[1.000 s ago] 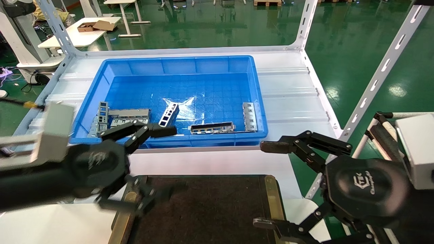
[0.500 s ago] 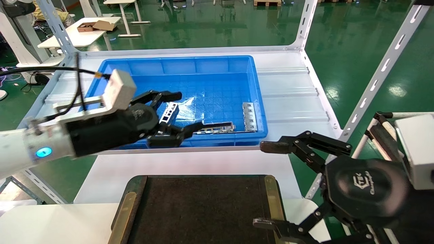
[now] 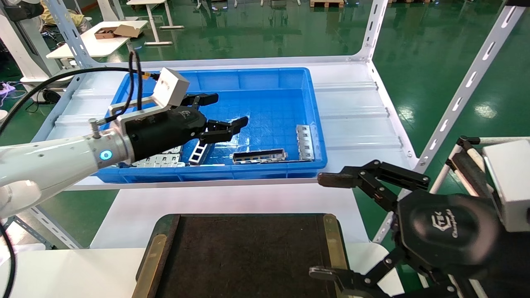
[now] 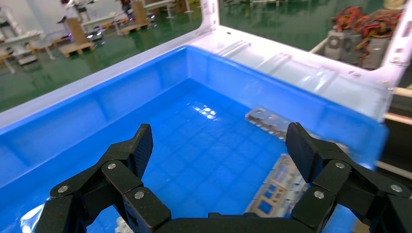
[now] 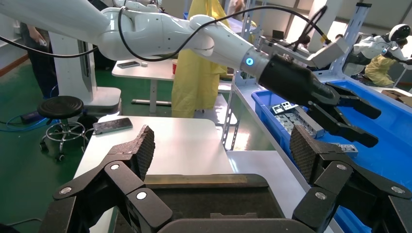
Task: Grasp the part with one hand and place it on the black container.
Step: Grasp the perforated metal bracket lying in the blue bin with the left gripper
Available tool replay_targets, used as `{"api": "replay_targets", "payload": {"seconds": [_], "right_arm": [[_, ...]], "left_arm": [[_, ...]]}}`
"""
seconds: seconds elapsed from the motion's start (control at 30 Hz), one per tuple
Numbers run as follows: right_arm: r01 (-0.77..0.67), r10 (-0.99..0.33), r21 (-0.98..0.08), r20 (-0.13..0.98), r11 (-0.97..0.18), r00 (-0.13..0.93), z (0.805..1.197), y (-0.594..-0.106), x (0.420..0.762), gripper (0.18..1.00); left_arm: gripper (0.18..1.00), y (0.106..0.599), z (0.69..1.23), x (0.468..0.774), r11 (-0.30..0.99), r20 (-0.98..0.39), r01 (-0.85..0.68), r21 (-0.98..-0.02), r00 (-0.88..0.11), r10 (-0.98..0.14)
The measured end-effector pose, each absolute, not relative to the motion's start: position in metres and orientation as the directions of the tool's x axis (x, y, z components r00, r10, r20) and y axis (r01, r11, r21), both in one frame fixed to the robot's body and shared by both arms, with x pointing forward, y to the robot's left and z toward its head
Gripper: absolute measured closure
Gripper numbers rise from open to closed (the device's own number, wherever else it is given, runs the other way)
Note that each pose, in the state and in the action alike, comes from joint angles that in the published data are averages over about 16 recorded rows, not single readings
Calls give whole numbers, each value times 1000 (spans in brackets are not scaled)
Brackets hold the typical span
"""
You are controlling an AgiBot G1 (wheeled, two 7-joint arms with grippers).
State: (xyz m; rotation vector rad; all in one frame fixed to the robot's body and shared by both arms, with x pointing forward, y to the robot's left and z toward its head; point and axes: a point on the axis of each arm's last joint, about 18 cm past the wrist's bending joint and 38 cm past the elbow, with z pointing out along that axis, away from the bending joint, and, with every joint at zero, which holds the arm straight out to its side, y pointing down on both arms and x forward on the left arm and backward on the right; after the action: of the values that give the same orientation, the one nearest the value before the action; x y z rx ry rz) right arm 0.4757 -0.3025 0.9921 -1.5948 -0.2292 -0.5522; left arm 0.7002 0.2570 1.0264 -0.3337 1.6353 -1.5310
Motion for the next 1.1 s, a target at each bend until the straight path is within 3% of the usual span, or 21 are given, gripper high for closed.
{"api": "replay_targets", "payload": {"seconds": [0.6,1.1], "right_arm": [[464,-179,-879,477,-111,860,992,-303,476,178],[464,-179,-879,477,-111,860,992,-303,476,178]], "left_arm": [[184,264,1008,744,240,-329,233,-942,-522,-787],[184,282,991,749,255,-299,156,-954,-519,-801]]}}
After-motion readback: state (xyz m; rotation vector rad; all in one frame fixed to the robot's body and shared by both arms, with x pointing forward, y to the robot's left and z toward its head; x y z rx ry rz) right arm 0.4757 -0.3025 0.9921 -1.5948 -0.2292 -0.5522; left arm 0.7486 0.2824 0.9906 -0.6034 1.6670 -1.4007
